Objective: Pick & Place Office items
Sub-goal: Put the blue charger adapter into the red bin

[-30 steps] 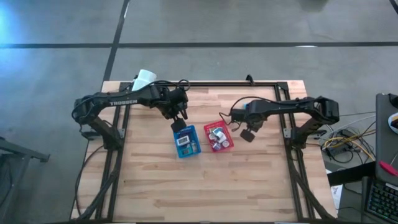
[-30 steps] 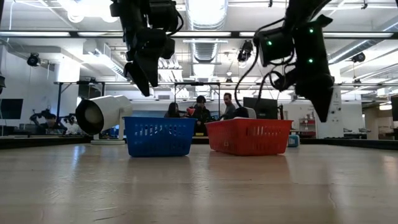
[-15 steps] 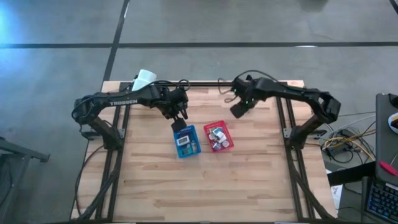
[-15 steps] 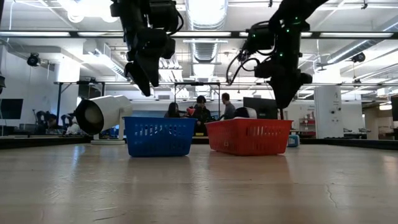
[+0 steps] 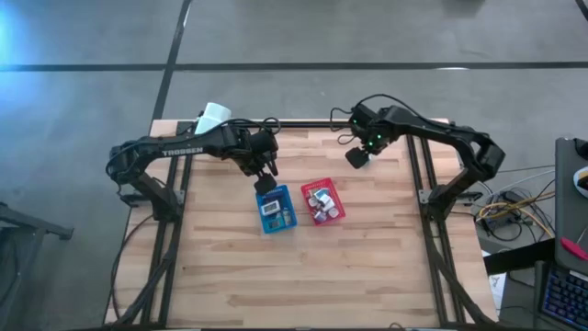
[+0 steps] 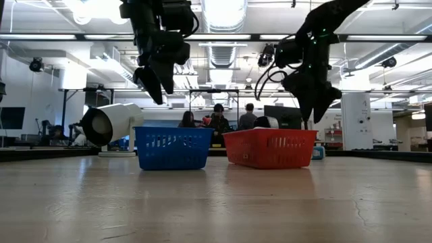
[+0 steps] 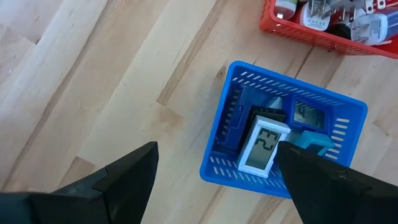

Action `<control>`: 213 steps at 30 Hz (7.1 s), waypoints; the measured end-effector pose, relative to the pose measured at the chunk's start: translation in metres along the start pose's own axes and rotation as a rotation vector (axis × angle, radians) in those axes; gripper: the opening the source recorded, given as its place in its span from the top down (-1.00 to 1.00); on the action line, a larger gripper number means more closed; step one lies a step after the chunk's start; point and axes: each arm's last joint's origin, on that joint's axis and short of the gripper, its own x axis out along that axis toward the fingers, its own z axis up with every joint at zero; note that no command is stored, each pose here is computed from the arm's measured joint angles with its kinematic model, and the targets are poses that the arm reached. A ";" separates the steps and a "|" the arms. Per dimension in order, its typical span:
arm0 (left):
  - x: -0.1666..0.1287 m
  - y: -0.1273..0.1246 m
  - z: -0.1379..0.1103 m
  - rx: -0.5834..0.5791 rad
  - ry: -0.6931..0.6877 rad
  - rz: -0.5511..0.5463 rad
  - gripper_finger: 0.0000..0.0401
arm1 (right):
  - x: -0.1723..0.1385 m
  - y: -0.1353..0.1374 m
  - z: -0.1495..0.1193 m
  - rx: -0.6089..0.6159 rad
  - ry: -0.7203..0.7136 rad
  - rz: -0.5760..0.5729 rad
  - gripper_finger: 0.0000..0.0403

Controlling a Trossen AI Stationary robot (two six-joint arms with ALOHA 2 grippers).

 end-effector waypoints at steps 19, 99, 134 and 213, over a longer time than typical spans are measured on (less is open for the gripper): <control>0.000 0.000 0.000 -0.041 0.000 -0.001 -0.66 | 0.023 -0.018 0.002 0.025 -0.038 -0.017 -0.25; 0.000 -0.004 -0.001 -0.268 0.004 -0.005 -0.66 | 0.056 -0.023 0.025 -0.602 0.113 -0.014 -0.43; 0.000 -0.005 -0.002 -0.265 0.005 -0.005 -0.66 | 0.068 -0.023 0.025 -0.577 0.148 0.003 -0.48; 0.000 -0.006 -0.002 -0.264 0.022 -0.028 -0.66 | 0.074 -0.022 0.028 -0.499 0.077 -0.003 -0.33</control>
